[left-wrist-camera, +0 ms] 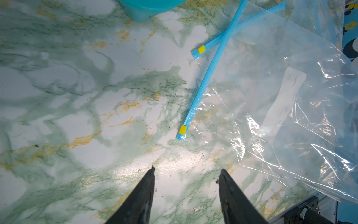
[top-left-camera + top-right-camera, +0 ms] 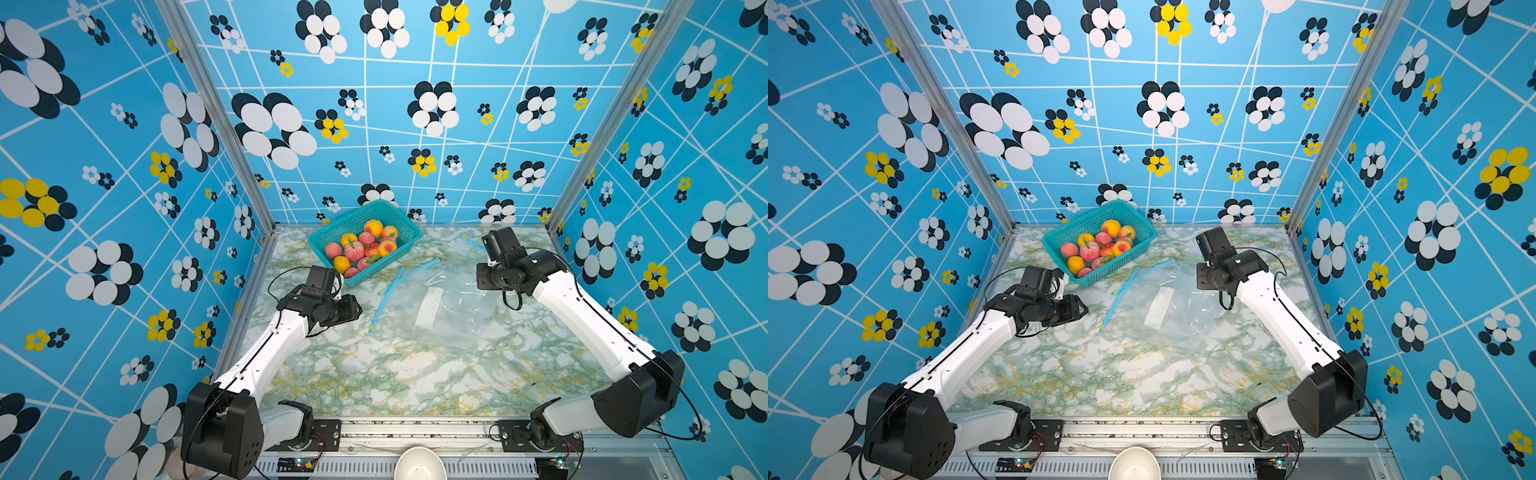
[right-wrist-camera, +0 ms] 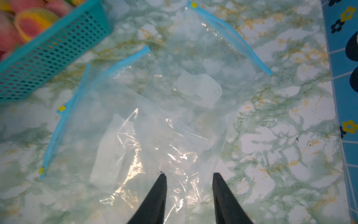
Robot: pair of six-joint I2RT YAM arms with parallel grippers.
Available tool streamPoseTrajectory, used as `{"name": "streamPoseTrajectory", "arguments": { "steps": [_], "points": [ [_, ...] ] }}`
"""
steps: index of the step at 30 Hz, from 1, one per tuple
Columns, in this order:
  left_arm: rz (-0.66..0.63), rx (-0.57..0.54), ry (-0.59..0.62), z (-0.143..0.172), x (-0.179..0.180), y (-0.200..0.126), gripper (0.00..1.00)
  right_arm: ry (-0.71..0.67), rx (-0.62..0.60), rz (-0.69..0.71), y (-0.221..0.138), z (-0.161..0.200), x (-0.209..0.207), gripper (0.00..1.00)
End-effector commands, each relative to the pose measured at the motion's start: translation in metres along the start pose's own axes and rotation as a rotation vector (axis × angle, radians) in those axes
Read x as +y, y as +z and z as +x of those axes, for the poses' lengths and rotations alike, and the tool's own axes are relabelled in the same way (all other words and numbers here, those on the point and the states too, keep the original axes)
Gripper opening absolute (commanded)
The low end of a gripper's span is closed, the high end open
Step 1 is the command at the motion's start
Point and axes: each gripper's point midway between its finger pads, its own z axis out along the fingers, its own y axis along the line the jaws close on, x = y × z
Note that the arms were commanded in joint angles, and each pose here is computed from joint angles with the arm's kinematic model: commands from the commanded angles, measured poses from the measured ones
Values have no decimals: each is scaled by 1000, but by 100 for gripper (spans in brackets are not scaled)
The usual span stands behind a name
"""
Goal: Place the peach in a zip-top bag and seal the zipper
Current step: Place the zipper food storage bag in the zipper food storage bag, then adjust the zipper food storage bag in the zipper food storage bag.
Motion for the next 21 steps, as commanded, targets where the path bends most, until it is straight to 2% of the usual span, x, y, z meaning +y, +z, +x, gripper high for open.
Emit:
{"name": "streamPoseTrajectory", "arguments": {
  "steps": [1, 3, 6, 10, 12, 17, 21],
  "points": [
    [6, 2, -8, -2, 0, 6, 55, -166, -79, 40, -31, -13, 31, 51],
    [-54, -6, -16, -4, 10, 5, 57, -240, -104, -50, -41, -14, 79, 54],
    [-125, -33, -66, -10, 25, 0, 62, -377, -92, -177, -32, 5, 148, 59],
    [-190, -56, -129, -15, 43, -9, 70, -579, -110, -345, -20, 42, 224, 60],
    [-199, -73, -153, -18, 48, -15, 72, -715, -93, -434, -9, 77, 252, 61],
    [-224, -87, -156, -20, 54, -28, 75, -937, -30, -457, 14, 130, 272, 62],
    [-220, -77, -143, -16, 53, -31, 76, -1011, 15, -354, 35, 144, 259, 63]
  ]
}}
